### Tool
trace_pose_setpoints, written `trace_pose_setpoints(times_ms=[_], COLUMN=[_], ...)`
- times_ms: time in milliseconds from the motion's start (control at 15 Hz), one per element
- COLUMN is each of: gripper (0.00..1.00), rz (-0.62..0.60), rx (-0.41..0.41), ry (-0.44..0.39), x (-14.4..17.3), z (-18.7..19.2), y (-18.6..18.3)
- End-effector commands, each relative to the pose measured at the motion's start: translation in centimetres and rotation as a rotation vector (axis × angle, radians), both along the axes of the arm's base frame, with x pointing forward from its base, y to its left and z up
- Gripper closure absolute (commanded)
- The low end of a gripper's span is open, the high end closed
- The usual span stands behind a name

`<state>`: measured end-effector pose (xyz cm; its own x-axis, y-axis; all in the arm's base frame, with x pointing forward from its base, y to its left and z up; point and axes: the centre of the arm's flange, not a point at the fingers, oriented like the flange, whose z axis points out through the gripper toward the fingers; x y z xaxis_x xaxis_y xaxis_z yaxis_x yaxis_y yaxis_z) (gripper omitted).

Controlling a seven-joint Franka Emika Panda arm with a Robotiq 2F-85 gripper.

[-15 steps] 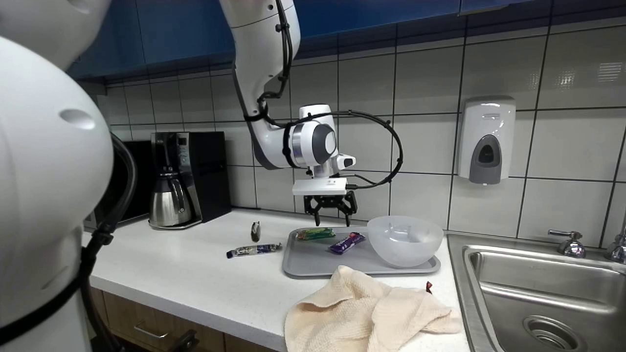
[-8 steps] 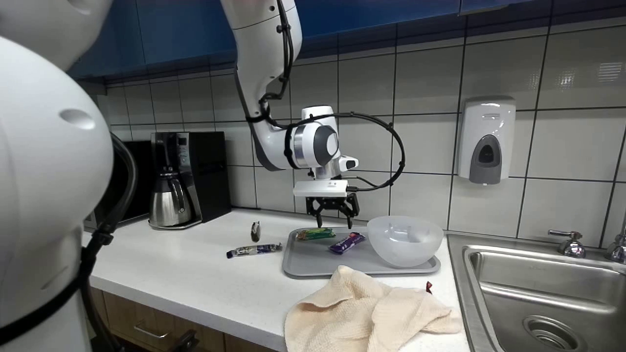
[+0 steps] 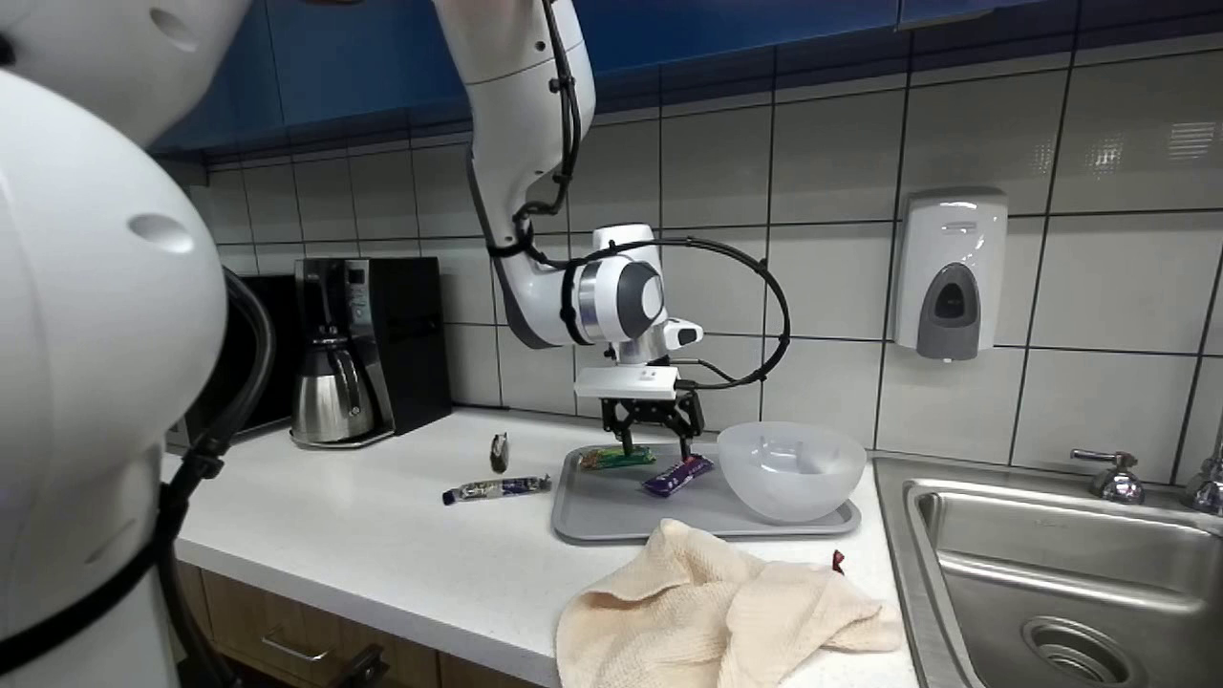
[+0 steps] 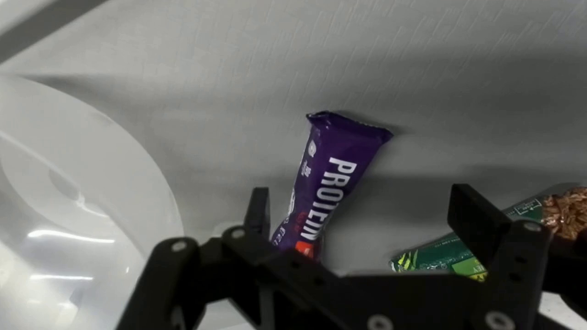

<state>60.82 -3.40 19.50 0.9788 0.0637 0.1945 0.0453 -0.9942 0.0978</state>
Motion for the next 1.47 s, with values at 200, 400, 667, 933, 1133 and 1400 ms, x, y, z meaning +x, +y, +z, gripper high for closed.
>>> trace_pose_setpoints(times_ms=[200, 400, 667, 933, 1133, 1400], gripper=[0.0, 0.0, 0.0, 0.26, 0.51, 0.8], rz=[-0.064, -0.082, -0.104, -0.115, -0.122, -0.13], rx=[-0.015, -0.02, -0.027, -0.03, -0.028, -0.026], ry=[-0.018, -0.026, -0.035, -0.04, -0.041, -0.051], x=[3.0, 3.8, 4.6, 5.1, 5.1, 4.8], z=[-1.9, -2.7, -3.3, -3.7, -3.9, -3.6], y=[0.1, 0.0, -0.2, -0.4, -0.7, -1.1])
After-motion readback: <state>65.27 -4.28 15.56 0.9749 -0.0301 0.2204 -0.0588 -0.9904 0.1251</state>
